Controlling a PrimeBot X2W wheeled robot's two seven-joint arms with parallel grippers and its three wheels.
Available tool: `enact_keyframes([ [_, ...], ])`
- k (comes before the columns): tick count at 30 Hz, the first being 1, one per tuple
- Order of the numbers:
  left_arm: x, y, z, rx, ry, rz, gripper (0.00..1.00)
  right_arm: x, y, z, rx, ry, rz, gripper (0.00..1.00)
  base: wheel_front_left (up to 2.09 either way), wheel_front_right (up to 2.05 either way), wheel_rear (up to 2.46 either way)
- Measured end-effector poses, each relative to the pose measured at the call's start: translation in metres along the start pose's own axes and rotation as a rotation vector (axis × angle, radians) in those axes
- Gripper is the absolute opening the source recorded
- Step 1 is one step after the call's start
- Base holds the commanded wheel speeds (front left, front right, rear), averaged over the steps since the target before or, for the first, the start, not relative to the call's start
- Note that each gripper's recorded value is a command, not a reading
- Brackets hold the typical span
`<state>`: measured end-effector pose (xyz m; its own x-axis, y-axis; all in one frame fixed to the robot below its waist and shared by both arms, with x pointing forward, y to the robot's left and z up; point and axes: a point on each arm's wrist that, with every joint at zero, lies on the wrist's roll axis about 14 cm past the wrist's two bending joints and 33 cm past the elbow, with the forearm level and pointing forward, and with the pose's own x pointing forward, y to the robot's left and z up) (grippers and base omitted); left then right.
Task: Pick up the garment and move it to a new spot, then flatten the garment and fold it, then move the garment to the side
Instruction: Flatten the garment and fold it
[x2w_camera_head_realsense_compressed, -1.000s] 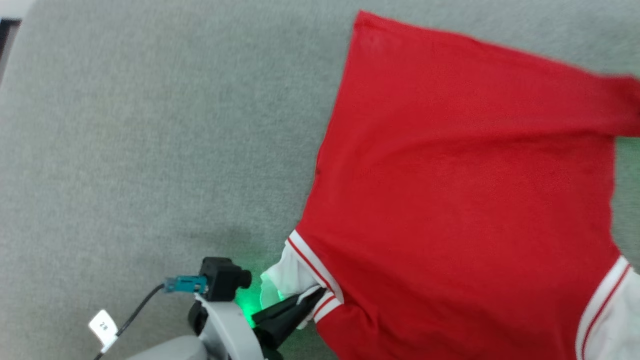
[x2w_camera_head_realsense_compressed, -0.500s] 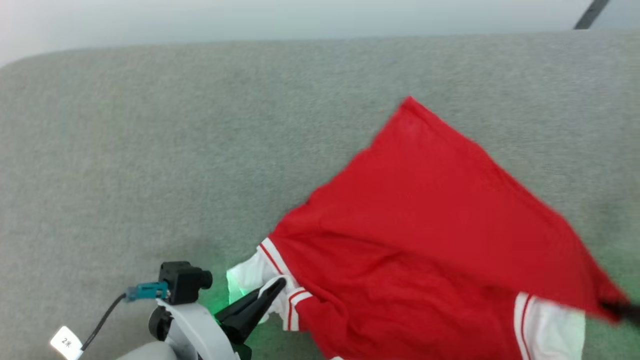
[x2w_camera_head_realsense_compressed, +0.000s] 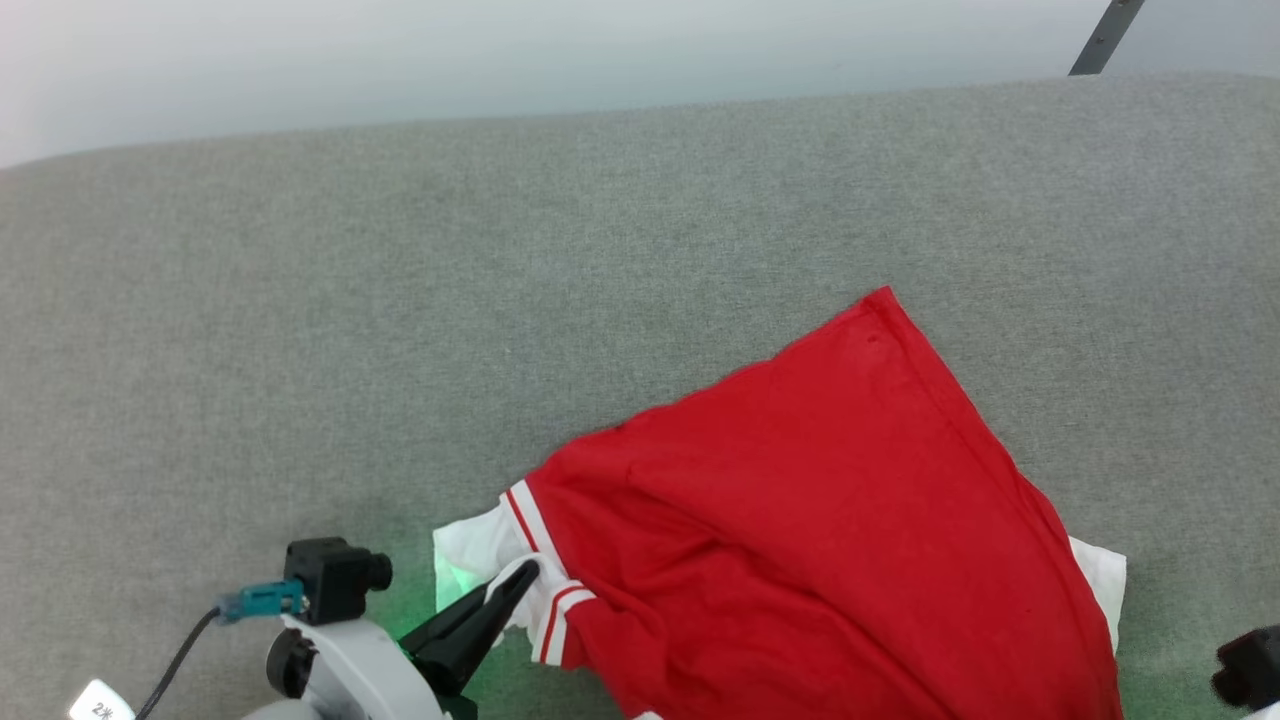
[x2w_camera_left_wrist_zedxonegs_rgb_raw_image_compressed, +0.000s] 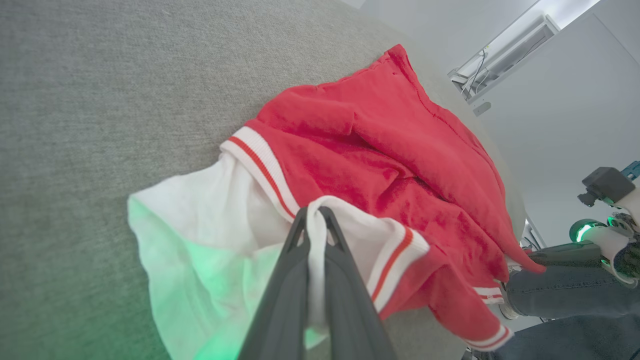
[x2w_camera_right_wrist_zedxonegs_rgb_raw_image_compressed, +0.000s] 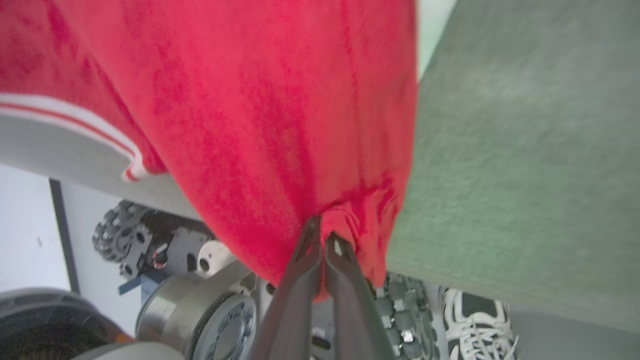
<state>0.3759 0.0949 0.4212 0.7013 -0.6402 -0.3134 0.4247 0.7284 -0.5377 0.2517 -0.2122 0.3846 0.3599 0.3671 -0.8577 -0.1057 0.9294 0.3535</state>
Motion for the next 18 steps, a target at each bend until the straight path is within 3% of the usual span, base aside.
enact_keyframes([
  [1, 0.0, 0.0, 0.0, -0.001, -0.002, 0.001, 0.0, -0.003, -0.003, 0.006, -0.005, -0.026, -0.016, 1.0, 0.0, 0.0, 0.0],
  [10, -0.007, -0.005, 0.001, -0.001, -0.024, 0.004, 0.0, -0.054, -0.022, 0.077, -0.134, -0.224, -0.133, 1.0, 0.0, 0.0, 0.0],
  [14, -0.006, -0.005, 0.003, -0.012, -0.047, 0.009, 0.0, -0.075, -0.006, 0.148, -0.258, -0.433, -0.15, 1.0, 0.0, 0.0, 0.0],
  [18, -0.007, -0.004, -0.001, -0.027, -0.051, 0.018, 0.0, -0.06, 0.026, 0.197, -0.378, -0.541, -0.107, 1.0, 0.0, 0.0, 0.0],
])
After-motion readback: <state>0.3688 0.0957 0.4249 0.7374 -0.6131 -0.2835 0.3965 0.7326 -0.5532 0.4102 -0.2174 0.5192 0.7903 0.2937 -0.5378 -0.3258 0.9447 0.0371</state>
